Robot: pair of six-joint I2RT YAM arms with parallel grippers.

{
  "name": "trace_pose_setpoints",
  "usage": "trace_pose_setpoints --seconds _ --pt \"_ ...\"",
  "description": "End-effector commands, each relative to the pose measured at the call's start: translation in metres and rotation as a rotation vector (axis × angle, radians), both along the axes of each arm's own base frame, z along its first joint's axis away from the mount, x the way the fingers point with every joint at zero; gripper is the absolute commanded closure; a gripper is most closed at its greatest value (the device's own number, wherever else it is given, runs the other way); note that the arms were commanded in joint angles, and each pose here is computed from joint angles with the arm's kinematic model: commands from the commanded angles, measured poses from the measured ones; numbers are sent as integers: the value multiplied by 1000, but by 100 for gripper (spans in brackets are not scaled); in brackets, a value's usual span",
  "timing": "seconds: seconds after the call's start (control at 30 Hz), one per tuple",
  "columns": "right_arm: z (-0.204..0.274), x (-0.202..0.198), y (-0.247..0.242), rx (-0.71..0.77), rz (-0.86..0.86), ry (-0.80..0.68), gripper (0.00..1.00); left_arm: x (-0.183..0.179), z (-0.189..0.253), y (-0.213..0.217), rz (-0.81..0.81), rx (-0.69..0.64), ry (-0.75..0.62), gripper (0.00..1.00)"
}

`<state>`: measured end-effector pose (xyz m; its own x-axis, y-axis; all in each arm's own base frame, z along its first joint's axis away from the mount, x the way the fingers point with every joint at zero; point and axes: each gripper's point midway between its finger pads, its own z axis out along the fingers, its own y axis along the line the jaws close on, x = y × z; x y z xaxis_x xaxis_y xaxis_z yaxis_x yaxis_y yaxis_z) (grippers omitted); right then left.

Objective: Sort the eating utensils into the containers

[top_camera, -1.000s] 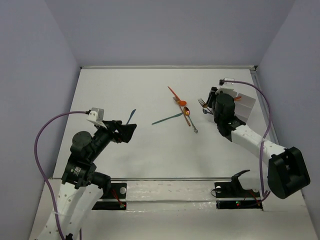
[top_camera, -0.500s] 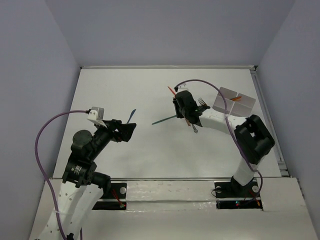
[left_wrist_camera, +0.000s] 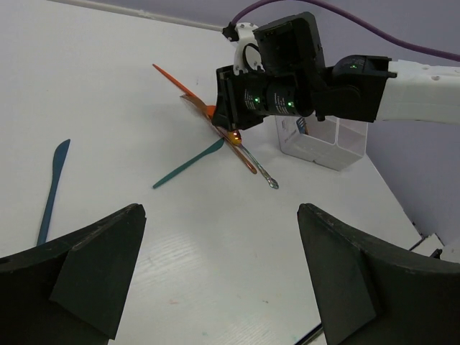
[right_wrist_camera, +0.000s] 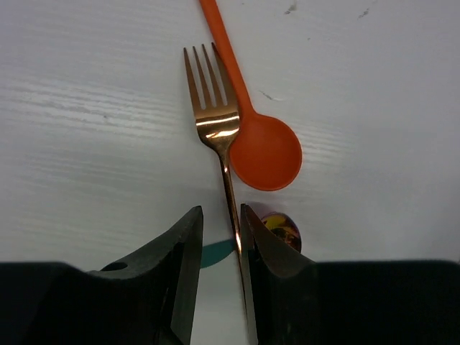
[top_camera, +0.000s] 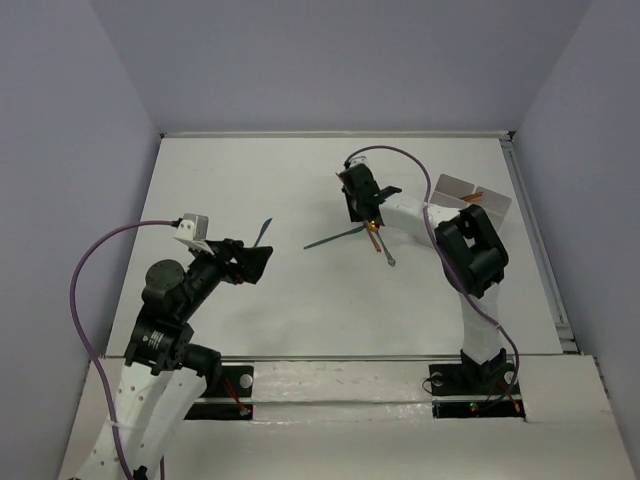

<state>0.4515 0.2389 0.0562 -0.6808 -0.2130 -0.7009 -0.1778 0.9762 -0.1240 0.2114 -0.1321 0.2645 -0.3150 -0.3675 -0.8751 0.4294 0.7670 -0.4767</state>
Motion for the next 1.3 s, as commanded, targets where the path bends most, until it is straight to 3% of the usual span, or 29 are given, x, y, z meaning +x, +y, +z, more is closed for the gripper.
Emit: trace_pose_setpoints --seconds 0.0,0.57,0.77,1.07,1.27 --pt "6 12 1 5 -17 -10 67 0 24 -1 -13 -18 -78 1" --pt "-20 35 4 5 -14 29 72 -1 24 -3 -22 -18 -78 1" --pt "-16 38 9 29 -5 18 90 -1 23 -3 -20 -18 -77 1" --pt "52 31 19 171 66 -138 93 -1 24 -3 -19 -18 -80 1" --pt "170 -1 8 385 103 -430 93 -2 26 -2 -17 -20 -85 1"
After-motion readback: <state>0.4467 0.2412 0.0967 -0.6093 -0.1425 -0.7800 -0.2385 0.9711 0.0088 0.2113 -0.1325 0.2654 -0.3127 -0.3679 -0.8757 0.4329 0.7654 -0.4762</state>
